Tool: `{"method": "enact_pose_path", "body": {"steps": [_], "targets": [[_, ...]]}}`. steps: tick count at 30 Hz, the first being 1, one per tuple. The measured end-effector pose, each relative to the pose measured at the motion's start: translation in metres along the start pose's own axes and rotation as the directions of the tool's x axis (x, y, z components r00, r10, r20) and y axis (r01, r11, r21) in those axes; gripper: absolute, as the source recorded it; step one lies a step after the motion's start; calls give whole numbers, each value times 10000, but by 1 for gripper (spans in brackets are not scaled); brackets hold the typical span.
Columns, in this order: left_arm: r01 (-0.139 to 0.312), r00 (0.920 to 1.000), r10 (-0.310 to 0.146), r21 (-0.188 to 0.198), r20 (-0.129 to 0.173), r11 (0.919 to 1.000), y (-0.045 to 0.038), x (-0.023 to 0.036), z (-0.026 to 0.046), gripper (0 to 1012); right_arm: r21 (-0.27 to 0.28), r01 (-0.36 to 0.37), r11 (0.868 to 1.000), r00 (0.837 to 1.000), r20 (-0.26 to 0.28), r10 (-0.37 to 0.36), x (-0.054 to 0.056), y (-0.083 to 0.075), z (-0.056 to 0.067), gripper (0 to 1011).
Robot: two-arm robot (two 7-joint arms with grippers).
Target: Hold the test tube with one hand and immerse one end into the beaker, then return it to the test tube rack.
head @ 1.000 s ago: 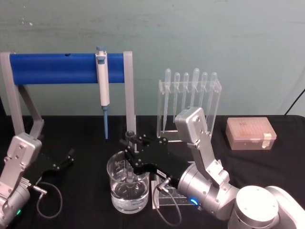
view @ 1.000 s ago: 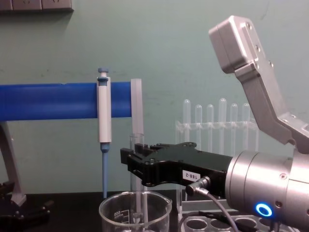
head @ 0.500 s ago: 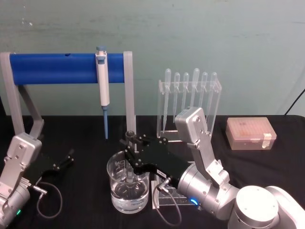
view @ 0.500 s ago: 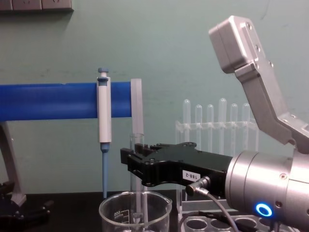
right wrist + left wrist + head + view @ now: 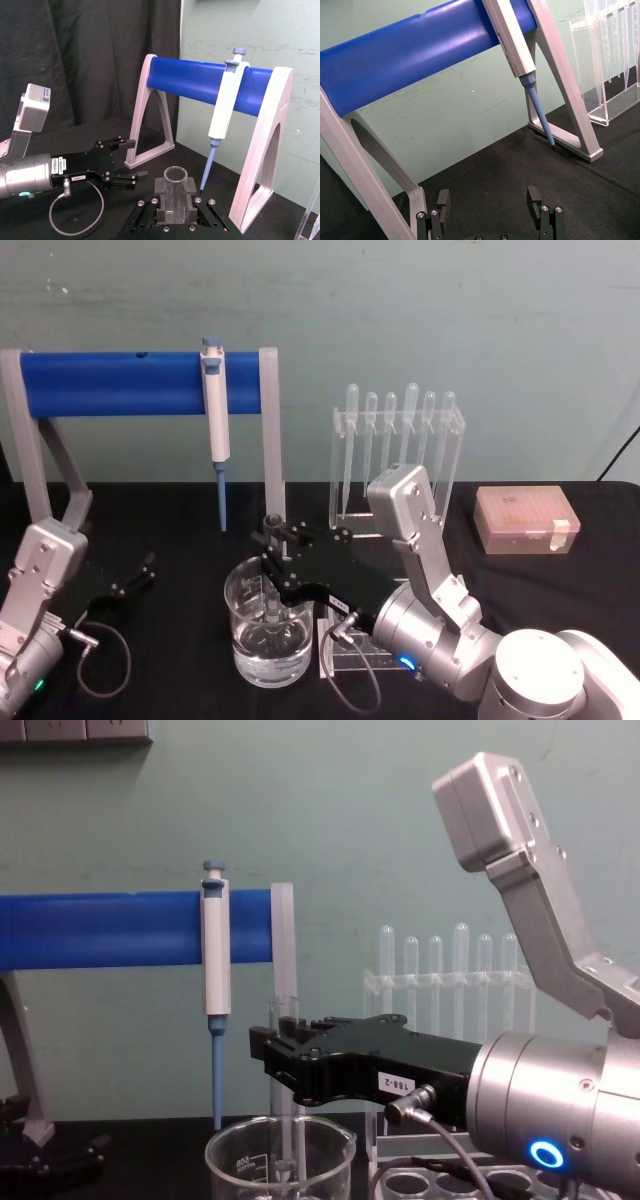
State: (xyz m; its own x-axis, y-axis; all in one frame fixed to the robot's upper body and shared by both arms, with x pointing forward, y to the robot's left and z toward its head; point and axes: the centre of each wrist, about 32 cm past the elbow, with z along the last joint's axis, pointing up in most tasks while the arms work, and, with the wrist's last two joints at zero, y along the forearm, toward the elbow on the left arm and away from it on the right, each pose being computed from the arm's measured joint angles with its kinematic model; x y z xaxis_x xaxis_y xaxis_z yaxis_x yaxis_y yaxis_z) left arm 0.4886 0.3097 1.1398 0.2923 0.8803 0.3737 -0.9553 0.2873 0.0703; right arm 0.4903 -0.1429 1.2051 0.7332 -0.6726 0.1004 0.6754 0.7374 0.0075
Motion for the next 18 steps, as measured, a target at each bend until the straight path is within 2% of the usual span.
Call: {"method": "enact_pose_path", "body": {"steps": [18], "targets": [[0,10000,0,0,0,10000,0,0,0,1000,0,1,10000,10000,0,-1,0,0,0,225]]}}
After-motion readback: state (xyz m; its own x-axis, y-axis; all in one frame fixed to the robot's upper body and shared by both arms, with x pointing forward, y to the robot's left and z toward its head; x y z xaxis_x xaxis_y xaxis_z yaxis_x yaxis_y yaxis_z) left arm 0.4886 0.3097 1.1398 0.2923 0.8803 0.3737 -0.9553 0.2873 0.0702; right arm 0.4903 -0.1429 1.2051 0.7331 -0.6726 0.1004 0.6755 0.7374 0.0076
